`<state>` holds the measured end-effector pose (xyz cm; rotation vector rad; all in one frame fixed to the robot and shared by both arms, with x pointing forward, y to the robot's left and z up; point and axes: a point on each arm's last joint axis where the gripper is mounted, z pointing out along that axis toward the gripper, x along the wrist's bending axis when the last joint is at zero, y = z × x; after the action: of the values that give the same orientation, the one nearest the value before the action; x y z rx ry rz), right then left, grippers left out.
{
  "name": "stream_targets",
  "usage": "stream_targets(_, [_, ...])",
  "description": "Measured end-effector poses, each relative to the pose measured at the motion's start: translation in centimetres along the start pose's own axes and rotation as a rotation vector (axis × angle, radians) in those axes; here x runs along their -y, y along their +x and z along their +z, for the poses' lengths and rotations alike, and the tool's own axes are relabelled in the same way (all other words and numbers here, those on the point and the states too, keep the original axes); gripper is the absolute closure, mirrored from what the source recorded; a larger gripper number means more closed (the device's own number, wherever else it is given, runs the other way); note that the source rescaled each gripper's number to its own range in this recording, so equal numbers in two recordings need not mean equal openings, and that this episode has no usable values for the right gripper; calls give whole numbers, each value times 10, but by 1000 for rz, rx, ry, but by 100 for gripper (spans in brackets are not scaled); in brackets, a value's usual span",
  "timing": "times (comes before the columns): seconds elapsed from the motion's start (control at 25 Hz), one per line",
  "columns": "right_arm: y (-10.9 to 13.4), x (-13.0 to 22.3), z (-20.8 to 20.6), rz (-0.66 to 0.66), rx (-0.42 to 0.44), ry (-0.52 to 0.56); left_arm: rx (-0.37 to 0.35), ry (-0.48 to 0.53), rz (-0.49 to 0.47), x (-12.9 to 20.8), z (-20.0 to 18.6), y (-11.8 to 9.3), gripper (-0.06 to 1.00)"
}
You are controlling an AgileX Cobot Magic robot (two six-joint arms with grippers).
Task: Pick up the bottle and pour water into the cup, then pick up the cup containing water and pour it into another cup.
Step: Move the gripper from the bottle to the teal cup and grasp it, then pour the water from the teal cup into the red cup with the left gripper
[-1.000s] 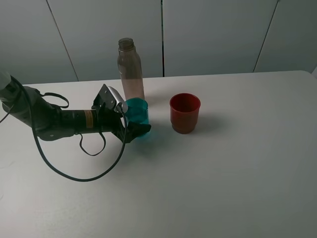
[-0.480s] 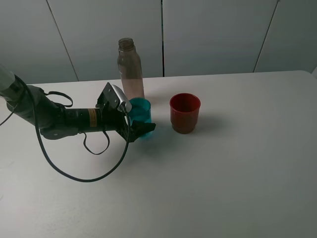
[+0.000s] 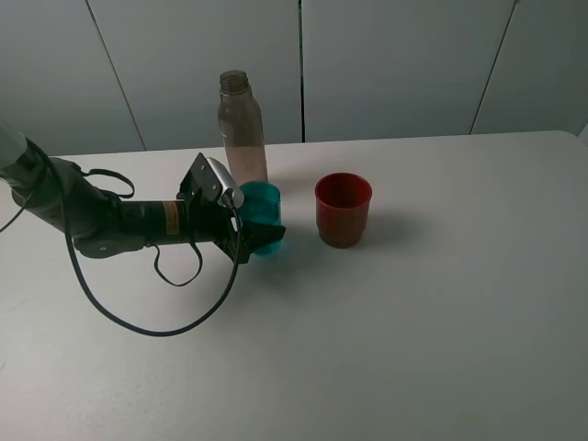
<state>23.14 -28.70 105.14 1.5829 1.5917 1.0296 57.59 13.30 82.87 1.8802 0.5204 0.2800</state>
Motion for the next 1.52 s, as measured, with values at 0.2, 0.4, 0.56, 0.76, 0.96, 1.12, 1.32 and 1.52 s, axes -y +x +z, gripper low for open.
stream_targets(0.2, [0,0,0,0,0,0,0,0,2,0,0,0,89])
stream_targets(0.4, [0,0,0,0,0,0,0,0,2,0,0,0,89])
stream_targets(0.56, [0,0,0,0,0,0,-3,5,-2,-1,0,0,89])
stream_targets(0.76, [0,0,0,0,0,0,-11,22,8,-21,-7,1,90])
stream_targets(0.96, [0,0,0,0,0,0,13,-12,52,-49,-17,-3,90])
stream_targets(1.12, [0,0,0,0,0,0,11,-24,94,-69,-23,-8,90])
stream_targets(1.32, [0,0,0,0,0,0,-20,-22,166,-98,-27,-17,90])
stream_targets(1.52, [0,0,0,0,0,0,-44,-5,237,-122,-13,-22,90])
